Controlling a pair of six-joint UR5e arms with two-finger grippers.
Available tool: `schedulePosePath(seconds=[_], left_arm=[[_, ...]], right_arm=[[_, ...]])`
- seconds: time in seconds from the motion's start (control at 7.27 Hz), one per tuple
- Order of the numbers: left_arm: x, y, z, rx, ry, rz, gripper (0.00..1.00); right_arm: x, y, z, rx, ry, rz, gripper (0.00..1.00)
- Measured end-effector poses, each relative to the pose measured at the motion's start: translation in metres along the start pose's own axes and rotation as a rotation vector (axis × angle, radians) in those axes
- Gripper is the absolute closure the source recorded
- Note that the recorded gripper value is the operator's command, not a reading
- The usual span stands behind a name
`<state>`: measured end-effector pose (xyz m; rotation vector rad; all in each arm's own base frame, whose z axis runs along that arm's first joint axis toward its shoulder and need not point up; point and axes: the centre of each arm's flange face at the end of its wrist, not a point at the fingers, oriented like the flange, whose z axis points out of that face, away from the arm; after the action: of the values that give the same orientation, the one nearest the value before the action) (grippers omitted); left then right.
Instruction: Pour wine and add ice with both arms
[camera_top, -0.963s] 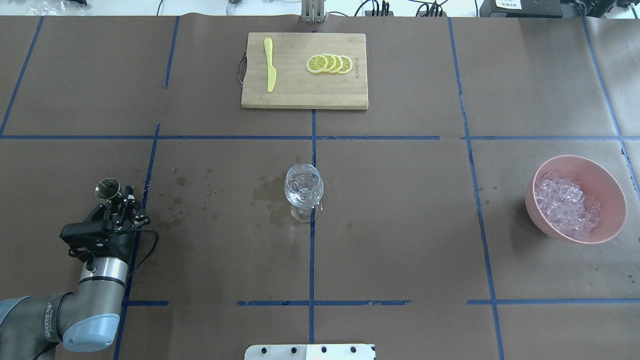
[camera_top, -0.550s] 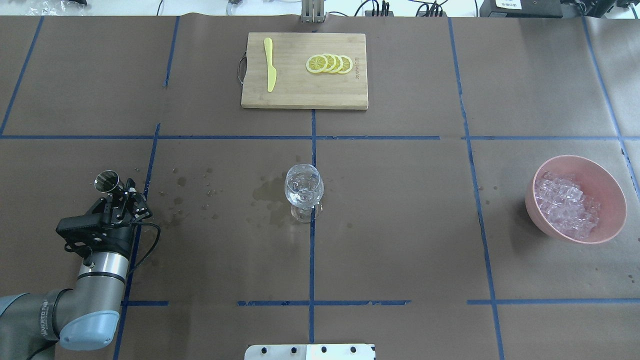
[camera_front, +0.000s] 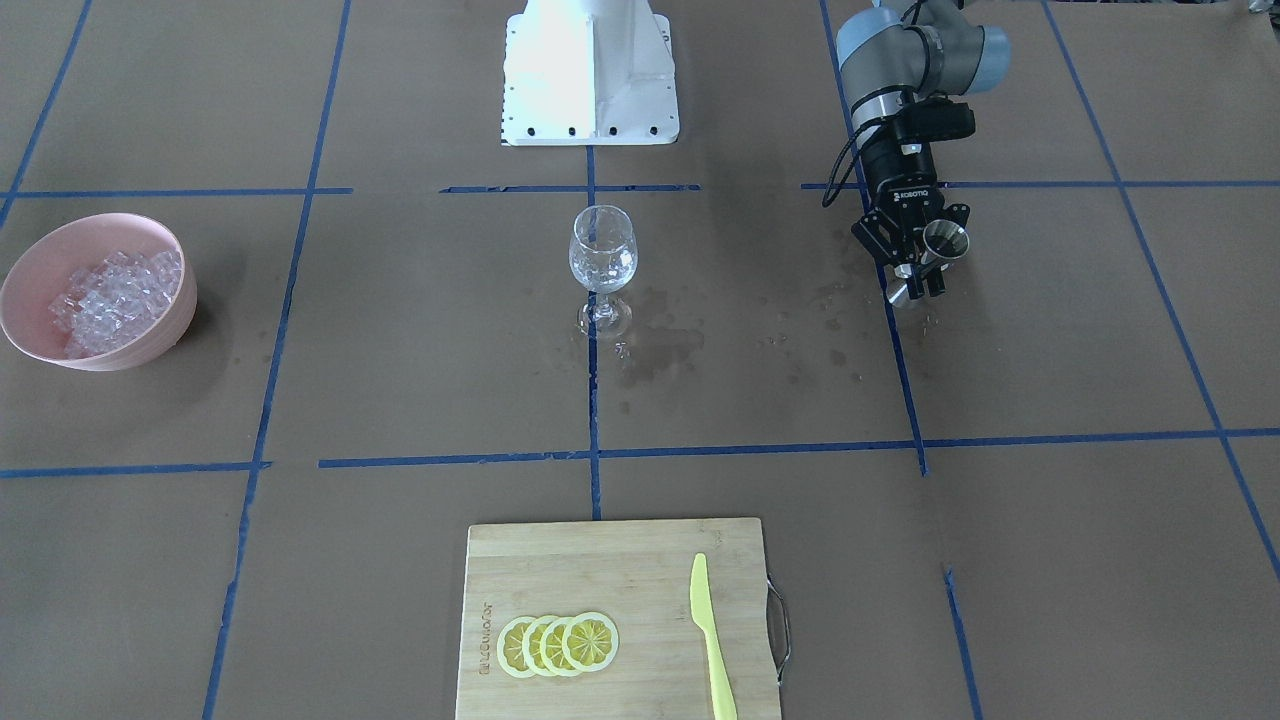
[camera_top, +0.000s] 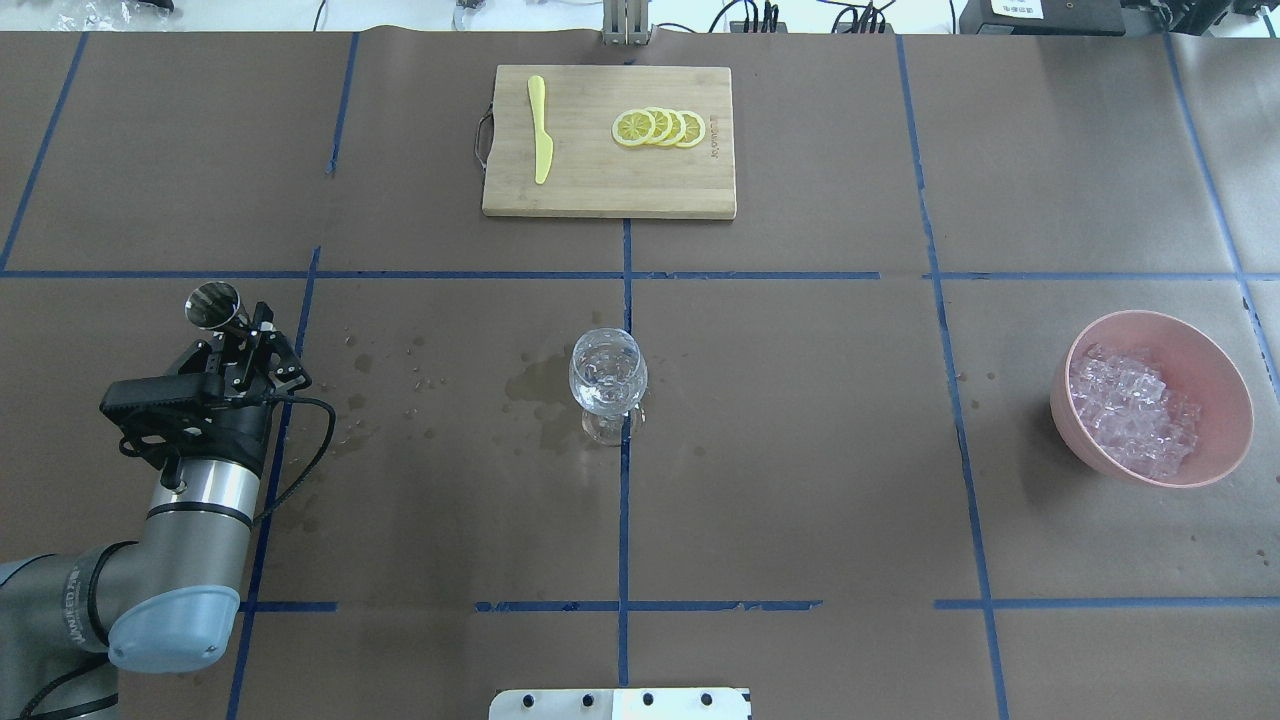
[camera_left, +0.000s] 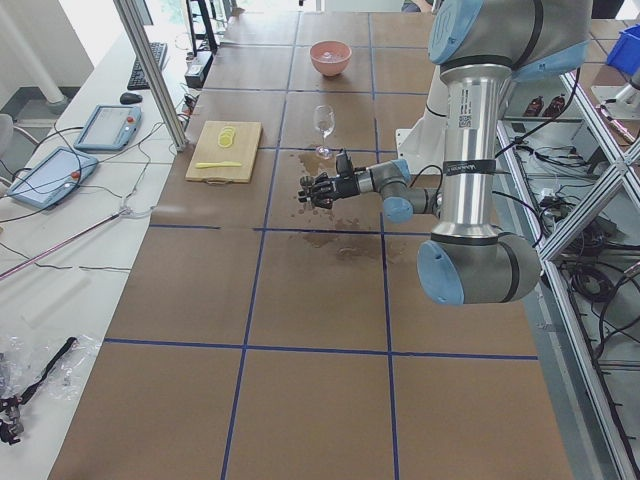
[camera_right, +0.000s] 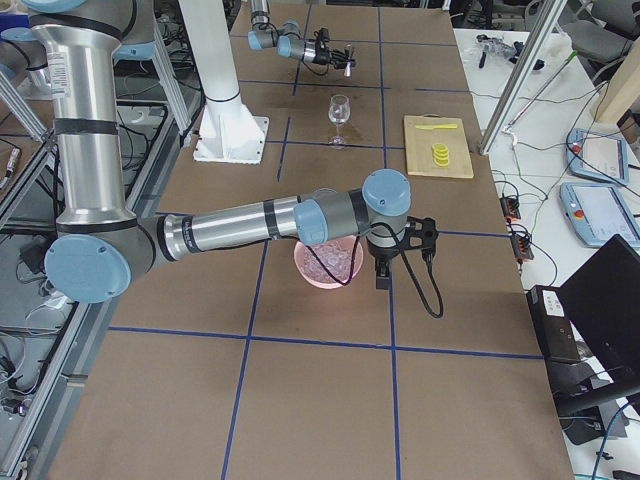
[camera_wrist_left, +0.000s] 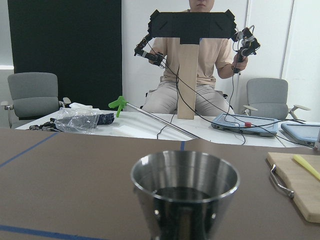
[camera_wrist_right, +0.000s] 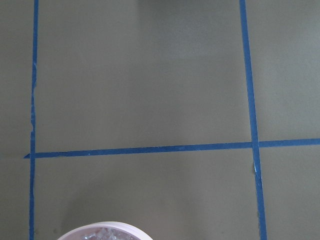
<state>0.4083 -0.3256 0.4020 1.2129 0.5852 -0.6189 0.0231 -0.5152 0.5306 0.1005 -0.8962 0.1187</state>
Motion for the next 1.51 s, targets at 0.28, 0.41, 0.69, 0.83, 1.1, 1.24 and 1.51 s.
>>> schedulePosePath(seconds=[0.28, 0.41, 0.69, 0.83, 1.1, 1.24, 1.51], left_arm=[[0.054, -0.035, 0.003, 0.015, 0.032, 0.037, 1.00], [0.083, -0.051, 0.001, 0.008, 0.059, 0.082, 1.00], [0.130, -0.074, -0.008, -0.026, 0.123, 0.110, 1.00], [0.143, -0.083, -0.013, -0.041, 0.151, 0.139, 1.00], [0.156, -0.098, -0.021, -0.050, 0.184, 0.145, 1.00], [0.160, -0.100, -0.025, -0.066, 0.201, 0.141, 1.00], [0.167, -0.101, -0.032, -0.090, 0.227, 0.134, 1.00]], right_arm=[[-0.004, 0.000, 0.003, -0.004, 0.001, -0.009, 0.00], [-0.008, -0.001, 0.005, -0.007, 0.002, -0.017, 0.00], [-0.024, -0.003, 0.005, -0.005, -0.002, -0.037, 0.00], [-0.041, 0.000, 0.002, 0.002, -0.003, -0.021, 0.00], [-0.090, 0.020, 0.004, 0.013, 0.011, 0.036, 0.00], [-0.104, 0.036, 0.006, 0.010, 0.017, 0.053, 0.00], [-0.108, 0.074, 0.021, 0.007, 0.058, 0.056, 0.00]])
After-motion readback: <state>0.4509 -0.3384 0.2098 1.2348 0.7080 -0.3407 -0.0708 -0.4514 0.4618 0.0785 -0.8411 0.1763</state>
